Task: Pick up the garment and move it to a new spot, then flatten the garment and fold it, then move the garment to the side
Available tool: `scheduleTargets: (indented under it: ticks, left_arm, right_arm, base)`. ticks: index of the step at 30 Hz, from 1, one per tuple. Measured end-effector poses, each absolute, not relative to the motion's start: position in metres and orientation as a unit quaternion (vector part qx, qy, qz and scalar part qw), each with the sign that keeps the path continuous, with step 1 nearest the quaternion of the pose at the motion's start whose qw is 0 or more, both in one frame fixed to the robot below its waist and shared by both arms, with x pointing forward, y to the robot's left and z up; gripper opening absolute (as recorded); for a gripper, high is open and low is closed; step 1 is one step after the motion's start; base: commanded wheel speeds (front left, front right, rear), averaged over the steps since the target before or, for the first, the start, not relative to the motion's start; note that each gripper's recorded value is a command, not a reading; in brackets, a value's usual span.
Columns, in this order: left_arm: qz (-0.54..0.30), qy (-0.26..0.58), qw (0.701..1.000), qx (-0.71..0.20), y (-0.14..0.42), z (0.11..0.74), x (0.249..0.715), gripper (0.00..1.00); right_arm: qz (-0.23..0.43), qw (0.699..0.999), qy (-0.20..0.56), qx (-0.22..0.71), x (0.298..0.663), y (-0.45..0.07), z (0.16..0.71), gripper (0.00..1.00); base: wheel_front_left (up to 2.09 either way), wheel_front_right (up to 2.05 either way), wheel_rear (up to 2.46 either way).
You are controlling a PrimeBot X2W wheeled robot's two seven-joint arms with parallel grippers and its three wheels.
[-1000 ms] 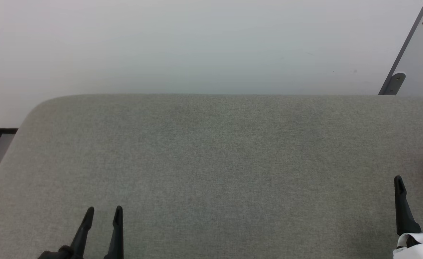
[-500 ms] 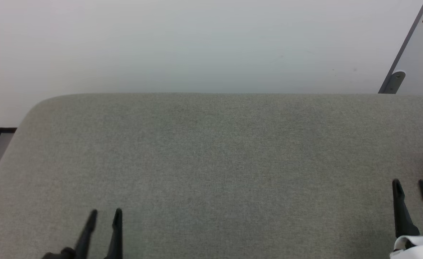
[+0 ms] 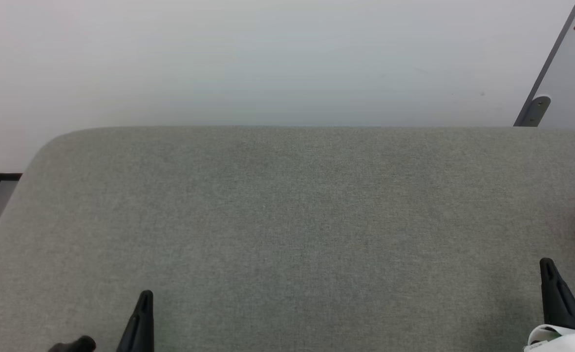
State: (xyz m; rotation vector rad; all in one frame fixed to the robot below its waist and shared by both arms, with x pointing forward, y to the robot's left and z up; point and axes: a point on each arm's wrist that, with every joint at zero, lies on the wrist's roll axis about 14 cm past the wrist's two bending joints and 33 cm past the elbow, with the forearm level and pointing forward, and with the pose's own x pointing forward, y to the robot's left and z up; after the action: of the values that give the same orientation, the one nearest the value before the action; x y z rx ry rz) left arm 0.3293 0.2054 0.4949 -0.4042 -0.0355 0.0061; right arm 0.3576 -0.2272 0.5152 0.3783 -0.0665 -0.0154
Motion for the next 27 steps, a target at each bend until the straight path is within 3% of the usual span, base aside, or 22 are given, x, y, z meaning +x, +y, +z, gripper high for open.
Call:
scheduleTargets:
  ticks: [27]
  left_arm:
    - [0.026,-0.004,0.921,-0.389,0.21,0.493,0.35,0.0]
  right_arm:
    - [-0.025,0.924,-0.011,0.382,0.367,-0.223,0.505,0.0]
  base:
    - [0.0,0.0,0.0]
